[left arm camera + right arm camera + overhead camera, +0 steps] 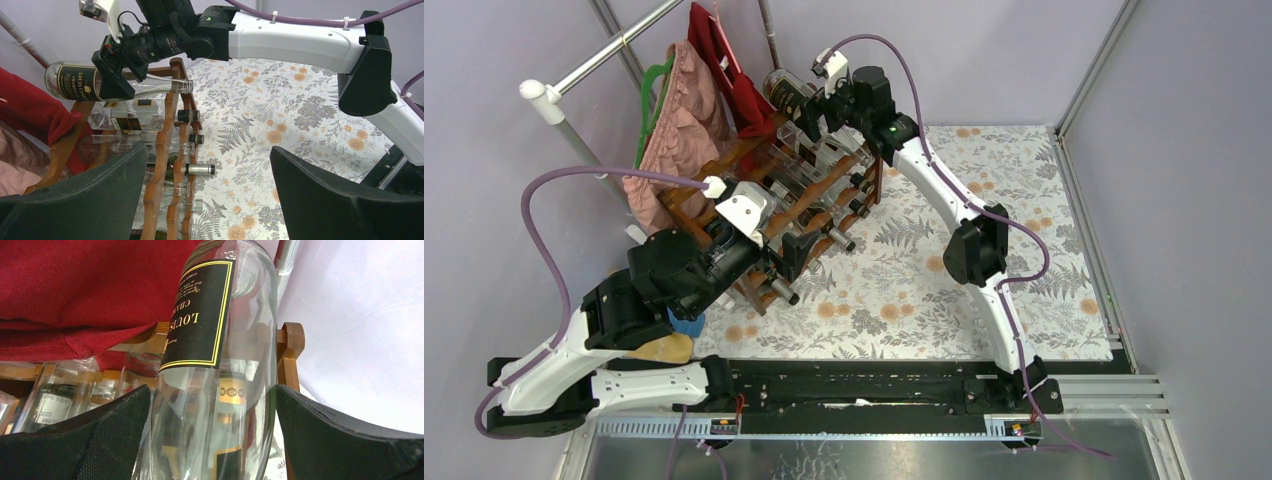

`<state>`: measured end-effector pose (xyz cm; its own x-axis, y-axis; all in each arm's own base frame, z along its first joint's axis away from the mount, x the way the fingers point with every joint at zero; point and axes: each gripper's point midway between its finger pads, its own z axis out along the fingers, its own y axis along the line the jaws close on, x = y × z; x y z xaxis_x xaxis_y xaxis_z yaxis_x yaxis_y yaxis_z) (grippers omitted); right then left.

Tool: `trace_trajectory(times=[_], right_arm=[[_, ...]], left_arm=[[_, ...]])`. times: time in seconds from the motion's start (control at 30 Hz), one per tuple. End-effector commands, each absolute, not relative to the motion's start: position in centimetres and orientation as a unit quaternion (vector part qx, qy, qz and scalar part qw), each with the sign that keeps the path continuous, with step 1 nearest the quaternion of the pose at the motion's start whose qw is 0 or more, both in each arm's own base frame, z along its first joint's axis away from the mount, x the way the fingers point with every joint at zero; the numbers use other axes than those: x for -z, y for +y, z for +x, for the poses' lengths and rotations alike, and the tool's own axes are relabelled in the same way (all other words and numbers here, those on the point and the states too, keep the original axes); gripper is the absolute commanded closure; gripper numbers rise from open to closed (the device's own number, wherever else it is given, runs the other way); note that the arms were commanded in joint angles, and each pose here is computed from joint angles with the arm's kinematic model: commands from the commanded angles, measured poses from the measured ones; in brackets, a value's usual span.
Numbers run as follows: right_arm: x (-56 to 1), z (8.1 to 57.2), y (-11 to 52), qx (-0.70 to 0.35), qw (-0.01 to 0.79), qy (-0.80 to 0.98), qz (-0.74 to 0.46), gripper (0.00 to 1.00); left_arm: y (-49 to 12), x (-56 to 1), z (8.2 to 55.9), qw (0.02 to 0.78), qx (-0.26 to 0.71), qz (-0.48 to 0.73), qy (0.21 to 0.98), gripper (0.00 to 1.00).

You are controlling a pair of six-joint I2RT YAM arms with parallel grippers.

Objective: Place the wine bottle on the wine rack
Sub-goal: Place the wine bottle in the wine rack.

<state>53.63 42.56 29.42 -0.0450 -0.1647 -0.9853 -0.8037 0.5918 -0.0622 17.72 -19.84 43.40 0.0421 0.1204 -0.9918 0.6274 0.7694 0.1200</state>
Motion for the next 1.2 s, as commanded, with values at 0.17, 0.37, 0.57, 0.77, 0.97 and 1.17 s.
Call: trace_trajectory(times=[0.17, 0.37, 0.57, 0.77, 0.97, 1.17], right_arm=[[-39.4, 48.9, 44.0, -0.333, 0.634, 0.586, -0.38, 0.0], [-40.5, 48.4, 43.8, -0.336, 0.637, 0.579, -0.382, 0.0], [-39.8, 48.4, 43.7, -0.334, 0.631, 0.585, -0.384, 0.0], [-38.8, 48.4, 43.9, -0.336, 0.621, 0.594, -0.386, 0.0], [-37.7, 49.2, 43.7, -0.319, 0.621, 0.605, -0.383, 0.0], [-39.1, 49.8, 43.0, -0.296, 0.643, 0.6, -0.374, 0.0]], left_arm=[[-19.8, -45.8, 17.5, 0.685, 0.221, 0.255, 0.646, 0.01], [-20.0, -45.8, 17.4, 0.683, 0.225, 0.255, 0.646, 0.01], [-20.0, -45.8, 17.3, 0.682, 0.231, 0.254, 0.646, 0.01], [-19.9, -45.9, 17.2, 0.683, 0.232, 0.253, 0.645, 0.01], [-19.8, -46.0, 17.2, 0.683, 0.233, 0.252, 0.644, 0.01], [-19.9, -46.1, 17.2, 0.684, 0.233, 0.253, 0.643, 0.01]])
